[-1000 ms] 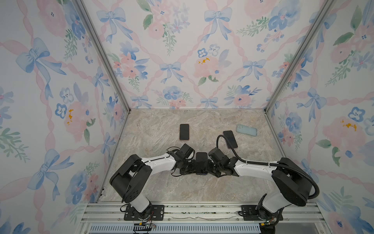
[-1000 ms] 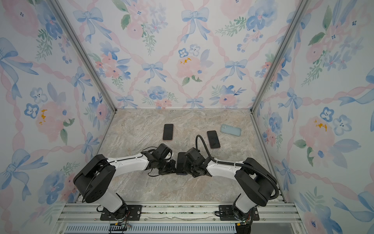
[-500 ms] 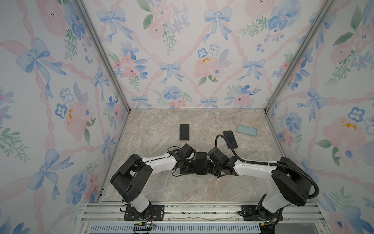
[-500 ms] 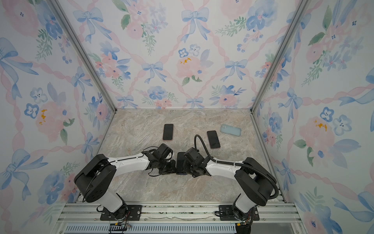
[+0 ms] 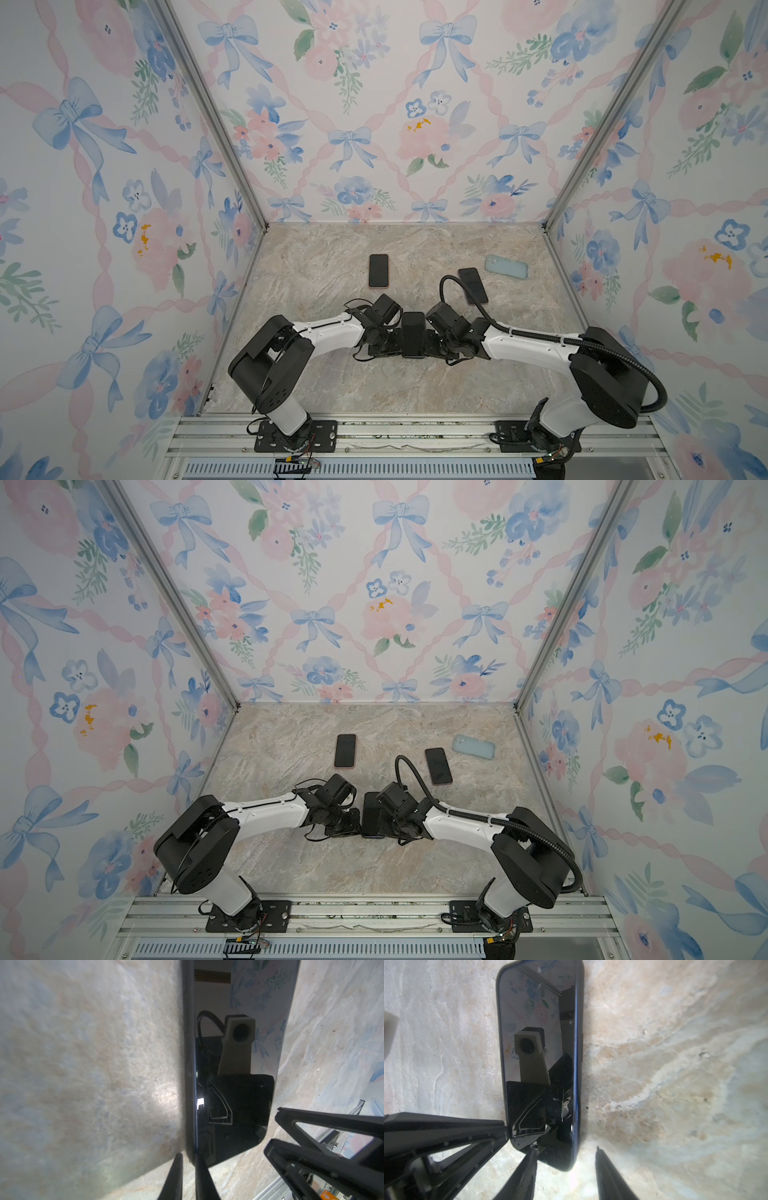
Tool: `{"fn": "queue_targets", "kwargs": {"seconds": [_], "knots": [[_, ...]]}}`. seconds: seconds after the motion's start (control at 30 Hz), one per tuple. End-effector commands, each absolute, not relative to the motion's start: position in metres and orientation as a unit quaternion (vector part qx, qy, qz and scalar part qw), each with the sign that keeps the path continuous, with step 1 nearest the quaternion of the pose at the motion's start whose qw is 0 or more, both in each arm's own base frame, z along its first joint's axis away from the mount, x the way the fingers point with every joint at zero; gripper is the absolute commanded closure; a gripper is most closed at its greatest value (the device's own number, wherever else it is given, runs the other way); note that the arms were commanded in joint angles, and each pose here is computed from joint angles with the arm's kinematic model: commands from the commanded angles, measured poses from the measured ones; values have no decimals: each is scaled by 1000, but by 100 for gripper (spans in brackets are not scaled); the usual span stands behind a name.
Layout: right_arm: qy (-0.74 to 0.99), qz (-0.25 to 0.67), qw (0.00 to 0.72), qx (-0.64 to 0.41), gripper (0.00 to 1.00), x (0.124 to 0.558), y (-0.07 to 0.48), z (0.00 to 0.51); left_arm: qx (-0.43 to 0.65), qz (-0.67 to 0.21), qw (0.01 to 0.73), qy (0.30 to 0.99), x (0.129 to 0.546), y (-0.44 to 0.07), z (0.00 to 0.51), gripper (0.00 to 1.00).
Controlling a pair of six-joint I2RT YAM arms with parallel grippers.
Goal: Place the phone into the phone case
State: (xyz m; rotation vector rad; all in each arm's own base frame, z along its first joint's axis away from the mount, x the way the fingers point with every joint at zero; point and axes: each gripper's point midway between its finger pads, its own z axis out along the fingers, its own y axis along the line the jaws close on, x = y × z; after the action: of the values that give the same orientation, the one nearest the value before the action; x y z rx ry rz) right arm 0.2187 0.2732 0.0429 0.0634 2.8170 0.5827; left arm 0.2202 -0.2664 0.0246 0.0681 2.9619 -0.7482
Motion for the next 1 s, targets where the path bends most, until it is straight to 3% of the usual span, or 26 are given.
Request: {"fn": "queue_targets", "kwargs": {"seconds": [0.0,0.13,0.4,0.7,0.97], "knots": [[970,201,138,7,53,217,278,53,27,-220,33,975,218,-259,13,87],[970,201,137,8,55,215,278,51,28,-230,39,972,219,-263,20,86],[970,197,140,4,67,214,275,48,23,-315,87,945,231,-280,55,74],[971,199,134,1,77,210,277,43,-2,-360,65,931,227,-280,41,73],[971,201,130,0,78,207,279,39,-8,-342,44,939,220,-276,21,74]]}}
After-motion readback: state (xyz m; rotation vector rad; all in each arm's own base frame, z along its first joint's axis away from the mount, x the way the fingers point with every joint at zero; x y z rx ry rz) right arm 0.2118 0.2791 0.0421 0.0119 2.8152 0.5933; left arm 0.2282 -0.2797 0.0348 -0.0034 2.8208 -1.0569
